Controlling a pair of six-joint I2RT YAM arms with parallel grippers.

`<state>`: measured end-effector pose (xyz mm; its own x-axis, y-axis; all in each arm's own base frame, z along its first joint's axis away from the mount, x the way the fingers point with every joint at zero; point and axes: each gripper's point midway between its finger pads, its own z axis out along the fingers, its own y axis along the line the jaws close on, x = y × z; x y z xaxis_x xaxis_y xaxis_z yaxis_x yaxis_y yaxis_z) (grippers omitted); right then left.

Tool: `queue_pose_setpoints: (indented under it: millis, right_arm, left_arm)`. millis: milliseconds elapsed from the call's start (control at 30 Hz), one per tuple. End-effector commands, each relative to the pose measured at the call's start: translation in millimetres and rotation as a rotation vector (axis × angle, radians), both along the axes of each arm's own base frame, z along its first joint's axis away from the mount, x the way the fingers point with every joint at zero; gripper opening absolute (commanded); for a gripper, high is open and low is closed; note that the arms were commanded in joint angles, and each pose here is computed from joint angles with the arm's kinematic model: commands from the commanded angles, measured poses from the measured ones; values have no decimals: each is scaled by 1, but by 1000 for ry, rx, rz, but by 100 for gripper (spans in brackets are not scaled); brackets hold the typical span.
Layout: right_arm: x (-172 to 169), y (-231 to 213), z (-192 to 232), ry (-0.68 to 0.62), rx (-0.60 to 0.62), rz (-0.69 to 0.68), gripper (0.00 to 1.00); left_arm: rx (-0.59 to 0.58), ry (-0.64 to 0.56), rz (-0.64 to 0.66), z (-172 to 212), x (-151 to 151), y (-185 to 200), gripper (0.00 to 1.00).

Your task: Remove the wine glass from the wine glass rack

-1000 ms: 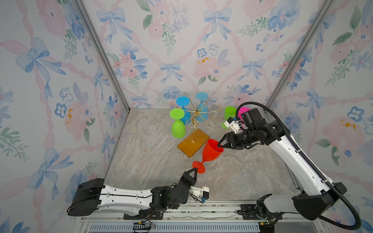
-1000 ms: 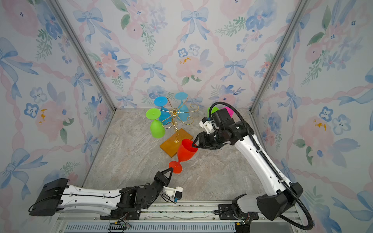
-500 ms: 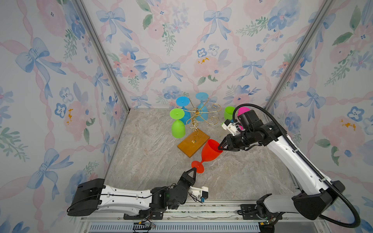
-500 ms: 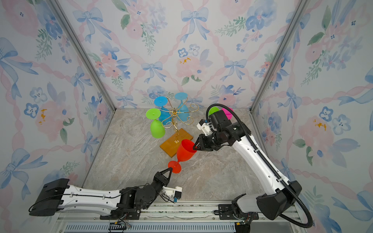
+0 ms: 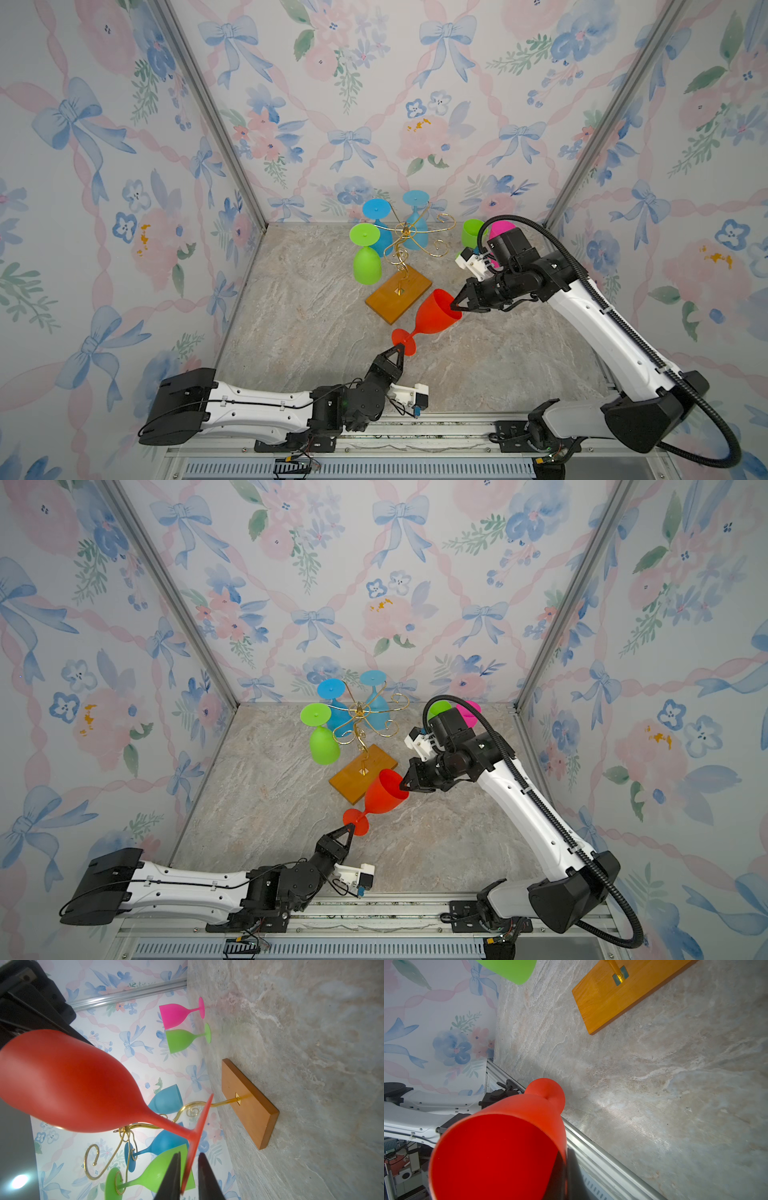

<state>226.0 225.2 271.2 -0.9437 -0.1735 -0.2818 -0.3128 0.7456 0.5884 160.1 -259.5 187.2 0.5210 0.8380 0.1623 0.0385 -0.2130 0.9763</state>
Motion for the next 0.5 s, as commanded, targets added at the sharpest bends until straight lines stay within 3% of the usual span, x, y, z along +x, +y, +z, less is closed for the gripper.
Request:
queue_pose_setpoints:
  millis: [0, 267, 467]
  right_arm:
    - [7, -8, 6, -37, -11, -29, 0]
    - [39, -77, 11, -135, -117, -247, 0]
    - [55, -158, 5, -229, -468, -391, 0]
  left_arm:
    - [-93, 28, 3, 9, -1, -1, 29]
    - [-440, 172, 10, 52, -2, -12, 80]
    - [-781, 364, 27, 84, -3, -12, 89]
